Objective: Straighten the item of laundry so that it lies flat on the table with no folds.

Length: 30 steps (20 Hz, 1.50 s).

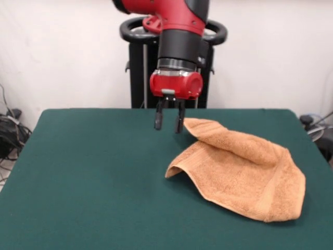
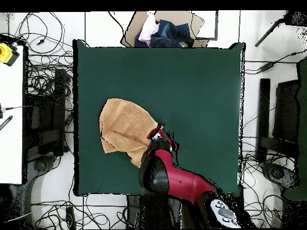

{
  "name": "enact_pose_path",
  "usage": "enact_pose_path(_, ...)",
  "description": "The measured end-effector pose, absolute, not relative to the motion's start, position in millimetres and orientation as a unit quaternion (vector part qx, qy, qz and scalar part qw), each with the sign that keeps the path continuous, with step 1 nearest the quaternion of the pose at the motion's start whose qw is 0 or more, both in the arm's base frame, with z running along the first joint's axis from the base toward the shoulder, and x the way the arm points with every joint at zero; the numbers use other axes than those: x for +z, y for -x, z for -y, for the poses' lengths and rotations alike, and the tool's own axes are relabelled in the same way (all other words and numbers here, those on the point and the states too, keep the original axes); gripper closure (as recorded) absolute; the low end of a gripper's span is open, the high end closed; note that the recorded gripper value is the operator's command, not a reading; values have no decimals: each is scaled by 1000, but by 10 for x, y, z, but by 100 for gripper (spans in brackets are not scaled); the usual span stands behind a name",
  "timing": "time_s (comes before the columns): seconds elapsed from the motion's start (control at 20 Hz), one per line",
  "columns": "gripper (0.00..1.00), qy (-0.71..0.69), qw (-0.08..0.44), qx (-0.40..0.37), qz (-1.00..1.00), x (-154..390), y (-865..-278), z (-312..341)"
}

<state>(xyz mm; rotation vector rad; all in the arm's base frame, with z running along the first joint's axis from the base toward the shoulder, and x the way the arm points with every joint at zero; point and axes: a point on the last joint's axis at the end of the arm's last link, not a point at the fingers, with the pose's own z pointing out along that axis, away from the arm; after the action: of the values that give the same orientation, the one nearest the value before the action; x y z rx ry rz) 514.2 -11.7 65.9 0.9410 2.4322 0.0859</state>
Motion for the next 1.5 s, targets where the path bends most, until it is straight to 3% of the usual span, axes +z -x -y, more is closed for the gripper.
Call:
enact_pose_path(0.7, 0, -323, 199, 42, -924, -21, -4879, -365)
enact_pose_path(1.5, 0, -314, 207, 46, -926, -434, -4942, -628)
